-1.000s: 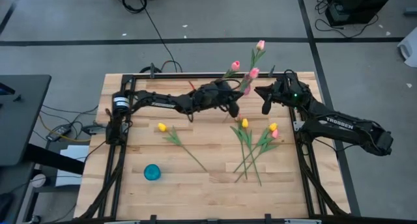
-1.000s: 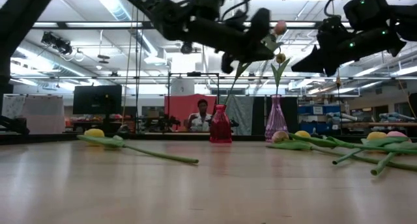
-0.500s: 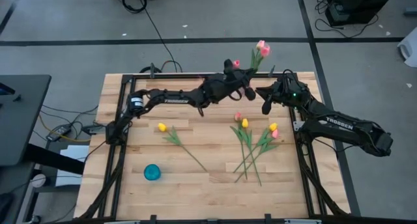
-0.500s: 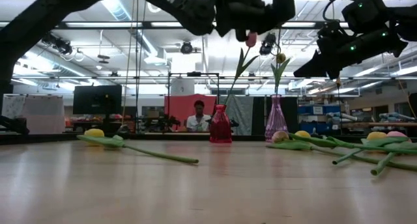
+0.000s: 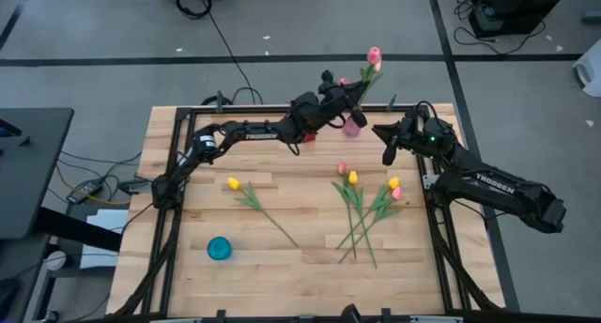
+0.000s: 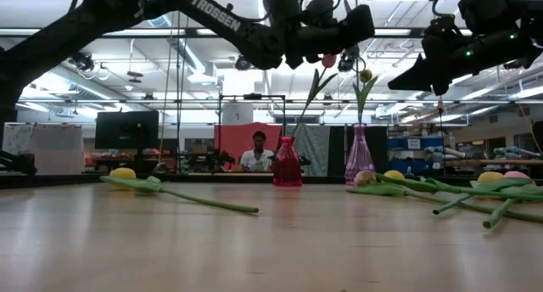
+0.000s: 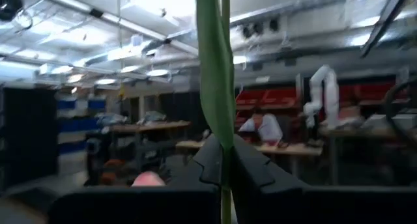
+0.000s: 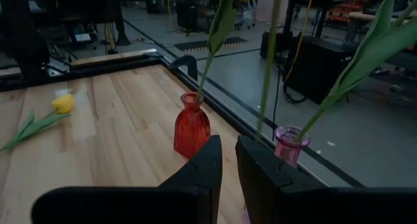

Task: Sort flowers into vase by color
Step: Put the pink white tulip into the pink vase

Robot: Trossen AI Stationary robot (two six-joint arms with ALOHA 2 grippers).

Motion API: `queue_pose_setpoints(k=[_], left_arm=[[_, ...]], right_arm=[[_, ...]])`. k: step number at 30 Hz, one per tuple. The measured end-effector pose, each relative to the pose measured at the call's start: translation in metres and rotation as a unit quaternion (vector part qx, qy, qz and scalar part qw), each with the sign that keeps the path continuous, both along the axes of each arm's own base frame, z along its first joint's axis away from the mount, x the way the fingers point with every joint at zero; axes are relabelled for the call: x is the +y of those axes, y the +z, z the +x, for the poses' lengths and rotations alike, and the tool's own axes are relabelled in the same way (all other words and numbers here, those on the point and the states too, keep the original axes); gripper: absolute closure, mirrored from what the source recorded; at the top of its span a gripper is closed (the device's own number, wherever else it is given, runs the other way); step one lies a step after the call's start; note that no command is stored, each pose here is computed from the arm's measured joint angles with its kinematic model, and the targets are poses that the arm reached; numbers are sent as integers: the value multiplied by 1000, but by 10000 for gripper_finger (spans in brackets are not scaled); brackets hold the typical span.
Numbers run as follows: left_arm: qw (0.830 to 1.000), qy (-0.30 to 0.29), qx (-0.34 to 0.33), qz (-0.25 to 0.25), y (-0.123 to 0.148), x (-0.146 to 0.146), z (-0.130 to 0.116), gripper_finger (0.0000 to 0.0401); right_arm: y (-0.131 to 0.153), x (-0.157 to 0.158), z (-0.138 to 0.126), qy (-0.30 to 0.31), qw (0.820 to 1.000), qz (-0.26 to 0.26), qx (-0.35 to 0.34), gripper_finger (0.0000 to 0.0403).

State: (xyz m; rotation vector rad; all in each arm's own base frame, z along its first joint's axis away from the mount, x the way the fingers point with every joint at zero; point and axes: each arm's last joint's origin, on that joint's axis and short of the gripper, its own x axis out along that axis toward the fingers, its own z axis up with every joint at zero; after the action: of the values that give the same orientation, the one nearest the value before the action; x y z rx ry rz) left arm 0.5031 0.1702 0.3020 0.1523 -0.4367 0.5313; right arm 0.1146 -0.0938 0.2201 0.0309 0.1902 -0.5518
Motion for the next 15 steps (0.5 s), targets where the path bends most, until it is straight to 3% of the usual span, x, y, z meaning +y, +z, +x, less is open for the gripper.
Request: queue_pose_setpoints(k=[9,15], left_arm=[[999,15,-3,33,3,7,16,384],[999,27,17,25,2,8,18,384]], right_arm=[[0,0,0,6,1000,0,0,341],[0,1,0,12,1000,-2,0,341]])
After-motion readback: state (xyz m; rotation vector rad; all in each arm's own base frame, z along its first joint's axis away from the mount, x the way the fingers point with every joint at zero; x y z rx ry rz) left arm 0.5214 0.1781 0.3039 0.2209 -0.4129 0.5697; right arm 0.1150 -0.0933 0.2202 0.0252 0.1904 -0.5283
